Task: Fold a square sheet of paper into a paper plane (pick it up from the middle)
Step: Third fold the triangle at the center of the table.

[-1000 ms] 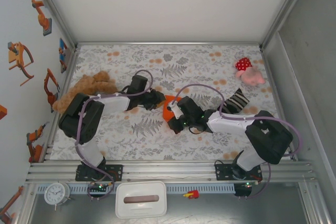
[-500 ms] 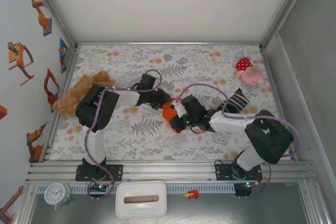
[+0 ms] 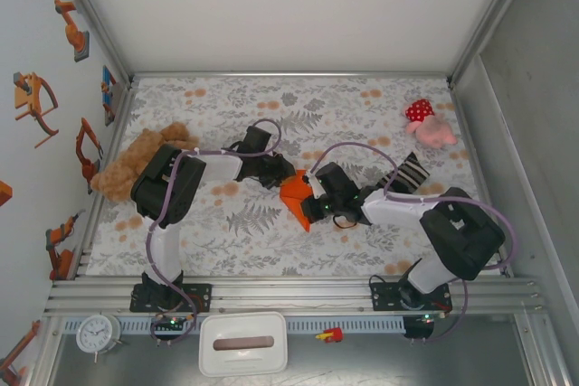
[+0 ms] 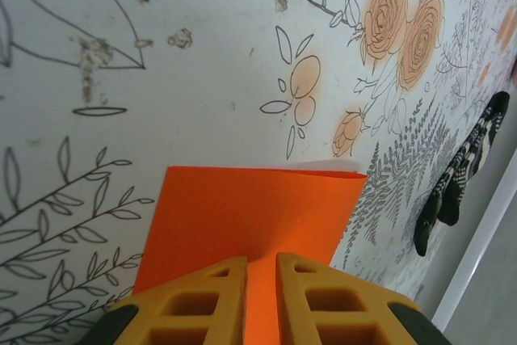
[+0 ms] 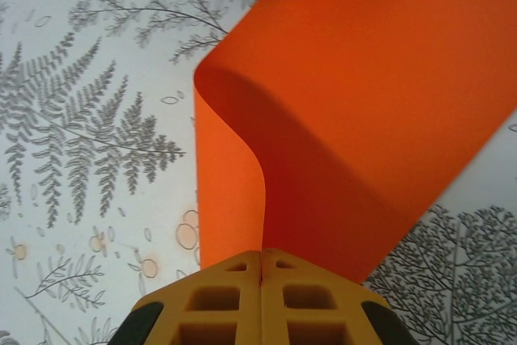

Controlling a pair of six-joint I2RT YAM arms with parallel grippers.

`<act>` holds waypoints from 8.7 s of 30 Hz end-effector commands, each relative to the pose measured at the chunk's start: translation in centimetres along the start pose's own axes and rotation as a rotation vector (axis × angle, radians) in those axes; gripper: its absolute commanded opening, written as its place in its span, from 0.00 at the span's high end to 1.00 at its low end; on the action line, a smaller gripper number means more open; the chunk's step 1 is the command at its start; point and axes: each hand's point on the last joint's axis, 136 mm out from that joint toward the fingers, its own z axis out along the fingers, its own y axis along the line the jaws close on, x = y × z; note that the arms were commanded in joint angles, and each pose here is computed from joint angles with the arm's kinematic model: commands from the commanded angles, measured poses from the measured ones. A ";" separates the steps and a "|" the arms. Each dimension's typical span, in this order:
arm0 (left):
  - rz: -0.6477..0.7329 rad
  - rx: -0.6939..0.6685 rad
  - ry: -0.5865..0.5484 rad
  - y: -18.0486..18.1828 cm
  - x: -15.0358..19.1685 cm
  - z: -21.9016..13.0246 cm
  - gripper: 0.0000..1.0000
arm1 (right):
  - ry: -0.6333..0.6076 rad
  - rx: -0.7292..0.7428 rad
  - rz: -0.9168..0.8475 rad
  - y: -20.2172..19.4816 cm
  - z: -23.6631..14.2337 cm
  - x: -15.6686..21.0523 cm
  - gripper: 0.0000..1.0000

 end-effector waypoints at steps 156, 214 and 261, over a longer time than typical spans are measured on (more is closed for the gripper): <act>0.095 -0.067 -0.134 -2.2 -1.2 -6.5 0.72 | 0.111 0.133 0.080 -3.1 2.2 0.6 1.00; -0.001 -0.201 -0.013 4.5 7.9 -1.6 0.89 | 0.139 0.155 0.114 -4.0 2.5 1.4 1.00; -0.027 -0.291 0.032 5.1 8.2 -1.6 0.88 | 0.152 -0.107 0.313 1.9 1.7 0.5 1.00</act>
